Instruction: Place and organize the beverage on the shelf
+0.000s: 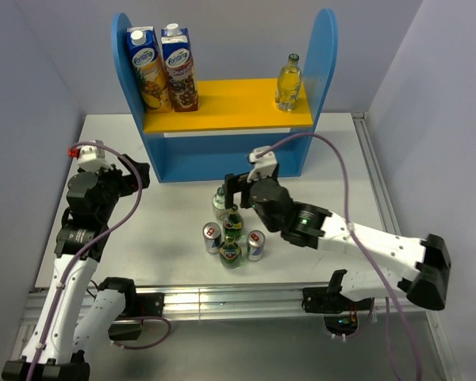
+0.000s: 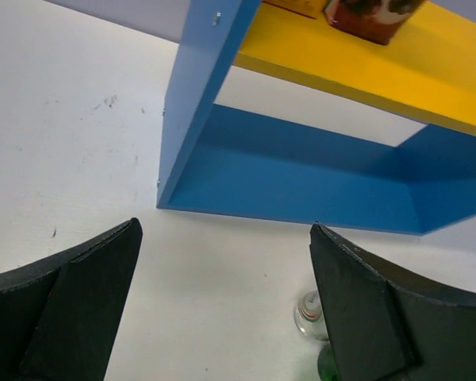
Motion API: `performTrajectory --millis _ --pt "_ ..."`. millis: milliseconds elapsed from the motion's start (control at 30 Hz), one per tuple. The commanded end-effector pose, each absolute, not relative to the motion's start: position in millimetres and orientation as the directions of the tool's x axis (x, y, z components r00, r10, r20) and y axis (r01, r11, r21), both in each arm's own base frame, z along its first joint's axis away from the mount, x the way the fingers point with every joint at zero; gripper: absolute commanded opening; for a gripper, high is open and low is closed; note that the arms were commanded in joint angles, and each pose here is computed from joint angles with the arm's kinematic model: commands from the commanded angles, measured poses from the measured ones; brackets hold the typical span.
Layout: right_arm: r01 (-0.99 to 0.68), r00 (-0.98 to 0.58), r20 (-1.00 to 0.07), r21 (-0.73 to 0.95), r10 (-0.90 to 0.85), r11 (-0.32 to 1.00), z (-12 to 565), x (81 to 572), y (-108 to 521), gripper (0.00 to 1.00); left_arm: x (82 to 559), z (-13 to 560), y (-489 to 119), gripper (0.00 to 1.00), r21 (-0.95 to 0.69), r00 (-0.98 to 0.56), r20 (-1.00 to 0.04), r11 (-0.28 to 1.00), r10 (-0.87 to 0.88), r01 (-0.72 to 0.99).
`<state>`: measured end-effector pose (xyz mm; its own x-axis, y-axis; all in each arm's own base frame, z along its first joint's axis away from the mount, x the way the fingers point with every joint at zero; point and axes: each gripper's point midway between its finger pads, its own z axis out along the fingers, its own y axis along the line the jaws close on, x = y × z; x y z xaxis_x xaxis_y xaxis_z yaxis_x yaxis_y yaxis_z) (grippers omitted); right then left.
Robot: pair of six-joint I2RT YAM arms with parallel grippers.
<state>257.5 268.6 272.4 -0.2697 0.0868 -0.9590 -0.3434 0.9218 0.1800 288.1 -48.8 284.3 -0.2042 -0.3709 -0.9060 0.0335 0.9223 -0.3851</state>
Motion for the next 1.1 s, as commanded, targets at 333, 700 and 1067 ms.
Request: performTrajectory --millis 333,700,1067 --pt "-0.389 -0.372 -0.927 0.204 0.049 0.898 253.0 284.5 343.6 1.00 283.3 304.6 -19.3 0.95 -0.350 -0.061 -0.933 0.934 -0.354 -0.073" --pt "-0.301 -0.432 -0.902 0.162 0.017 0.940 215.6 290.9 338.6 0.99 281.2 308.0 -18.8 0.95 -0.351 -0.054 -0.933 0.934 -0.355 -0.072" --pt "-0.254 -0.494 -0.869 0.136 -0.007 0.958 176.9 289.5 336.9 0.87 278.2 309.0 -18.9 0.95 -0.353 -0.051 -0.933 0.933 -0.357 -0.067"
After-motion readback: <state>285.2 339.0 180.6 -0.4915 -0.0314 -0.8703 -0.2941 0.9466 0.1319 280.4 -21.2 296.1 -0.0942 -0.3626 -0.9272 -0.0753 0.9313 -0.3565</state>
